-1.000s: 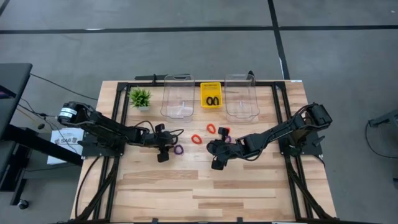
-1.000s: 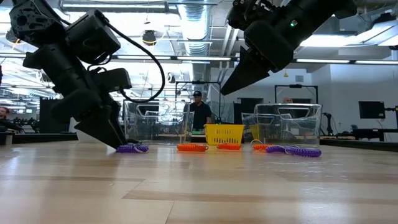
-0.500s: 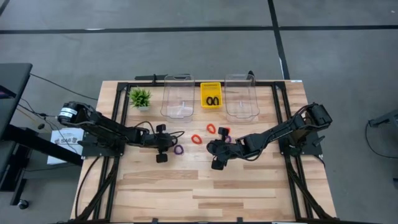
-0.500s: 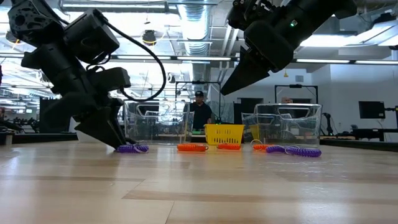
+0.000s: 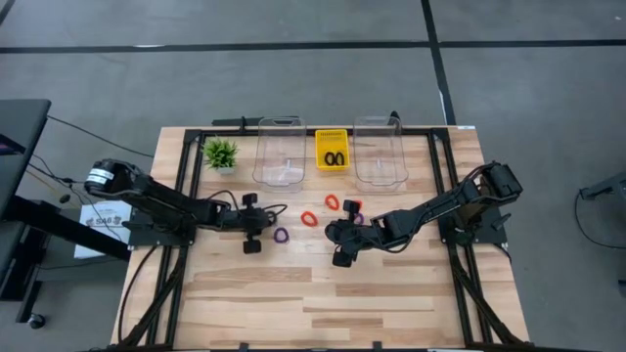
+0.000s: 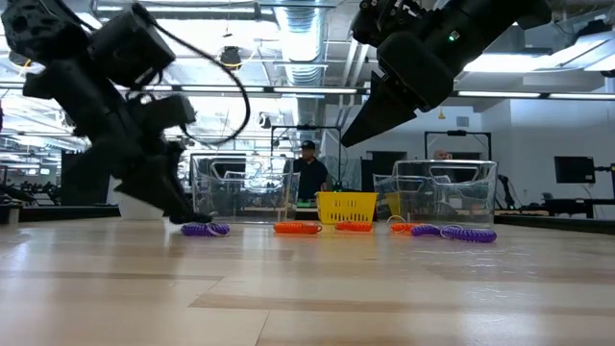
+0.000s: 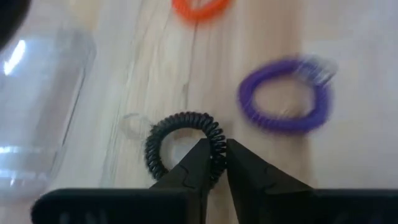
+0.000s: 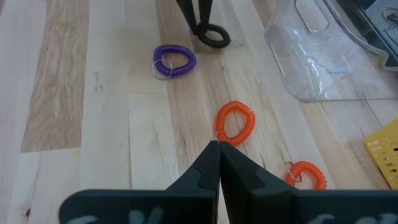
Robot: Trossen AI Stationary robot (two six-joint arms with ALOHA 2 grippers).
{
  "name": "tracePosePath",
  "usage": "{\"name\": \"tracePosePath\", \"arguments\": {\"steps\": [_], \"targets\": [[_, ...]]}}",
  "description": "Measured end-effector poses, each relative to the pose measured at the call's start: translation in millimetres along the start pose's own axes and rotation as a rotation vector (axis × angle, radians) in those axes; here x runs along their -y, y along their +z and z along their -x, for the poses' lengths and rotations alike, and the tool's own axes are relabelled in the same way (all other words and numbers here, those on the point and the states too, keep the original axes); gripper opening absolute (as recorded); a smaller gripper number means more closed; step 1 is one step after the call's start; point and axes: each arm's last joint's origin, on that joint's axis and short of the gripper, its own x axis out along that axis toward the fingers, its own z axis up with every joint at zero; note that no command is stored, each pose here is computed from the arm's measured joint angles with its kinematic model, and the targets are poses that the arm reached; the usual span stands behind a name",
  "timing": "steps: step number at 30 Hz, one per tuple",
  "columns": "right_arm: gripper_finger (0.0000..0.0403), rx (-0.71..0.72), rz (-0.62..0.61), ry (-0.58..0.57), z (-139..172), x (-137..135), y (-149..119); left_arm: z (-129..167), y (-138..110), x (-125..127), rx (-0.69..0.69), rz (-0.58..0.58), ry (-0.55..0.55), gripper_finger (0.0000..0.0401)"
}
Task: Sort spring keychains
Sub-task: Put the black spring keychain into the yellow bin
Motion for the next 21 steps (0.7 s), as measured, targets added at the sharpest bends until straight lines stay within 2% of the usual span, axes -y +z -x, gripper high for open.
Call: {"name": "tracePosePath", "arguments": {"steps": [10, 21], "targets": [[0.0001, 0.005, -0.003, 0.001, 0, 0, 1, 26, 16, 9, 0.160, -0.007, -0.042, 0.0044], [0.0001, 0.119, -0.065, 0.050, -2, -3, 12, 46, 27, 16, 0.300, -0.001, -0.097, 0.0044]]}}
